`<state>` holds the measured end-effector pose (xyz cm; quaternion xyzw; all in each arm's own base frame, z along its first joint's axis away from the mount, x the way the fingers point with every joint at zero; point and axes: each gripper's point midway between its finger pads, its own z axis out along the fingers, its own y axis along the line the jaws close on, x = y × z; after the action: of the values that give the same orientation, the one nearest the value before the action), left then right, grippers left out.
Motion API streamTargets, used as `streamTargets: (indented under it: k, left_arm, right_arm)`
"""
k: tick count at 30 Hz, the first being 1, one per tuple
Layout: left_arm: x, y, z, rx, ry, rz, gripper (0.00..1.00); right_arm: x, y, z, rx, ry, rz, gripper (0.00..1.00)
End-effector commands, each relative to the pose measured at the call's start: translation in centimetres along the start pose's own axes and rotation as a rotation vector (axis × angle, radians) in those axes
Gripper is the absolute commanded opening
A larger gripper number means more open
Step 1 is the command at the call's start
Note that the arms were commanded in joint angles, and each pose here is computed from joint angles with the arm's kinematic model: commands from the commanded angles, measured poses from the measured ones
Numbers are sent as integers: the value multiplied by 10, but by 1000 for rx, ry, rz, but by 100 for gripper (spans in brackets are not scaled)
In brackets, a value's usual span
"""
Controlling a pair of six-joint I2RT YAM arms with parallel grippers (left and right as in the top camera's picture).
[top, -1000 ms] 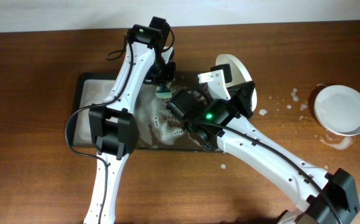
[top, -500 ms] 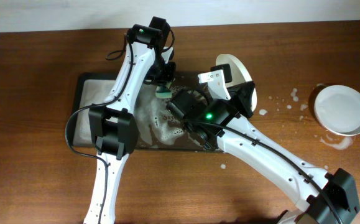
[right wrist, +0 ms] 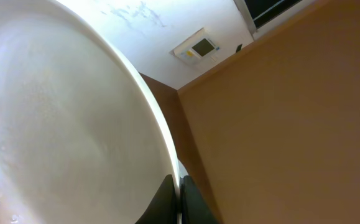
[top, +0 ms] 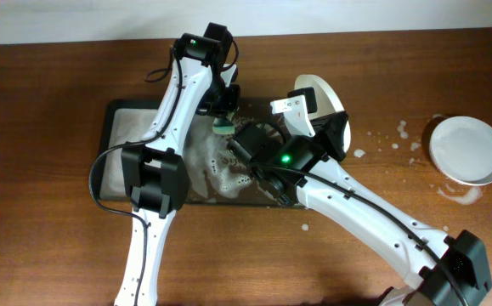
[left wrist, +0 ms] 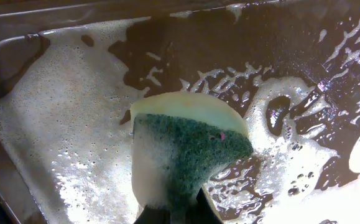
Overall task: Clean dirty plates on tray and stack at the side
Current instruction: 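Lift the cream plate with the right gripper and tilt it up, then carry the cream plate right and stack it on the plate pile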
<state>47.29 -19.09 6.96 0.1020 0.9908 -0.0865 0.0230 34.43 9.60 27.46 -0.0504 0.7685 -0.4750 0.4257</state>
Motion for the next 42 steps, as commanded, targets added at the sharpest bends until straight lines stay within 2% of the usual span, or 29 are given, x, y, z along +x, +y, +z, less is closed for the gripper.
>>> streamTargets:
  k: [1,21,23,25,27,29,31,32,35,42]
  left_arm:
    - [-3,0,-4,16,-14,-13,0]
    - [-4,0,-4,16,-14,-13,0]
    - [-4,0,-4,16,-16,-13,0]
    - [-4,0,-4,16,-16,-13,0]
    - [-4,0,-4,16,-16,-13,0]
    - [-4,0,-4,16,-15,-12,0]
    - [-4,0,-4,15,-16,-12,0]
    - [-4,0,-4,16,-15,-12,0]
    - [-3,0,-4,15,-13,-13,0]
    - [-3,0,-4,15,-13,-13,0]
  right_arm:
    - [-9,-14,-5,-1,-20,59,4]
    - [-8,-12,-5,-13,-13,69,4]
    - [2,7,0,-124,62,98,4]
    - [27,45,16,-369,268,181,4]
    - [39,57,27,-474,375,227,4]
    - [54,69,39,-641,492,233,4]
    - [65,76,45,-825,614,320,4]
    - [68,74,50,-891,655,379,4]
    - [56,60,64,-1212,630,541,4]
    - [96,-10,145,-1123,653,868,4]
